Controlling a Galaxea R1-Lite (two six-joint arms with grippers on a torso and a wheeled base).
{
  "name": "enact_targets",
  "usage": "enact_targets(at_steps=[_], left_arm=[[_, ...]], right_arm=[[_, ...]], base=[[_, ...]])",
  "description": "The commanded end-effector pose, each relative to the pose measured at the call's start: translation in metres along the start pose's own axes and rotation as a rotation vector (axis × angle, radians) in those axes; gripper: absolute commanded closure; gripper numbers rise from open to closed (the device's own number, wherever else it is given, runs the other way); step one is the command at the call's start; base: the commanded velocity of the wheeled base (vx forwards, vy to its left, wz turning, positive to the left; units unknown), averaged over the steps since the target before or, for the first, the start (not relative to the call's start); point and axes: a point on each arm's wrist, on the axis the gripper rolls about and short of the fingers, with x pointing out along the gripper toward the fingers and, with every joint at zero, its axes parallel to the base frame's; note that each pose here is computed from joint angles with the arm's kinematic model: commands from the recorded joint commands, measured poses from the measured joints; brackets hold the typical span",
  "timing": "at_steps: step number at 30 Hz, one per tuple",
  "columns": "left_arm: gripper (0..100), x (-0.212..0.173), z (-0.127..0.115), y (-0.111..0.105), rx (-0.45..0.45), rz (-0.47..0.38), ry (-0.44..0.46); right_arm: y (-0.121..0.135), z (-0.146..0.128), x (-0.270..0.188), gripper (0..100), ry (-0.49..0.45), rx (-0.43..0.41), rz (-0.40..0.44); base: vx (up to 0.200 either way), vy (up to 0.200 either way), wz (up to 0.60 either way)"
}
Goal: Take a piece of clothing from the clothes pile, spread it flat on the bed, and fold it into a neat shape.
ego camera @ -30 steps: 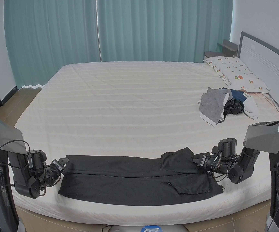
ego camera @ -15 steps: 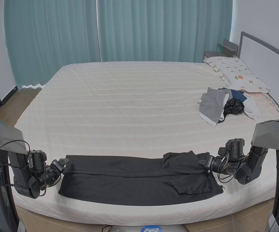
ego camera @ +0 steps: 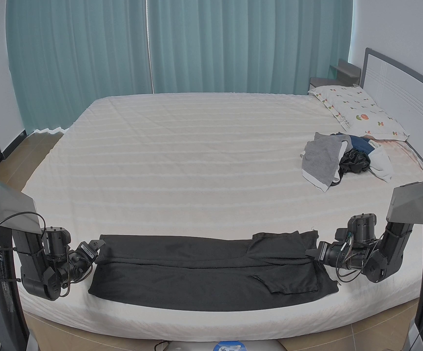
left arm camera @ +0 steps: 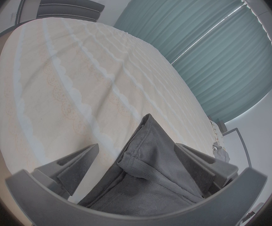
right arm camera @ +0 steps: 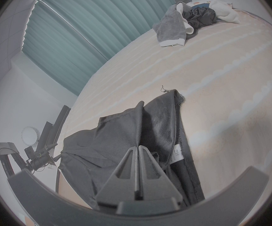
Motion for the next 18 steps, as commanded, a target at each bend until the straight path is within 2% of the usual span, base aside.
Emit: enact_targets(at_steps=[1,15,16,18], left_arm=[[0,0.0002,-0.0002,0.0004,-0.001,0.001,0.001],[0,0.0005,0.0,0.0002,-0.002,0.0,0.0],[0,0.0007,0.0002,0.0,-0.002,-0.001,-0.001],[0,0.0007,0.0011,-0.0003,-0.003,-0.002,-0.004]], right_arm=[[-0.0005,-0.0042,-0.0043,100,0.015,-0.004,-0.007],[-0.0008,-0.0064,-0.0063,100,0.026,-0.023,-0.006],[-0.0016,-0.0074,-0.0056,0,0.03,-0.027,-0.008],[-0.0024,-0.0066,-0.0053,0,0.027,-0.029,-0.009]], base=[[0.0,0.0,0.0],[0.0,0.0,0.0],[0.0,0.0,0.0],[0.0,0.0,0.0]])
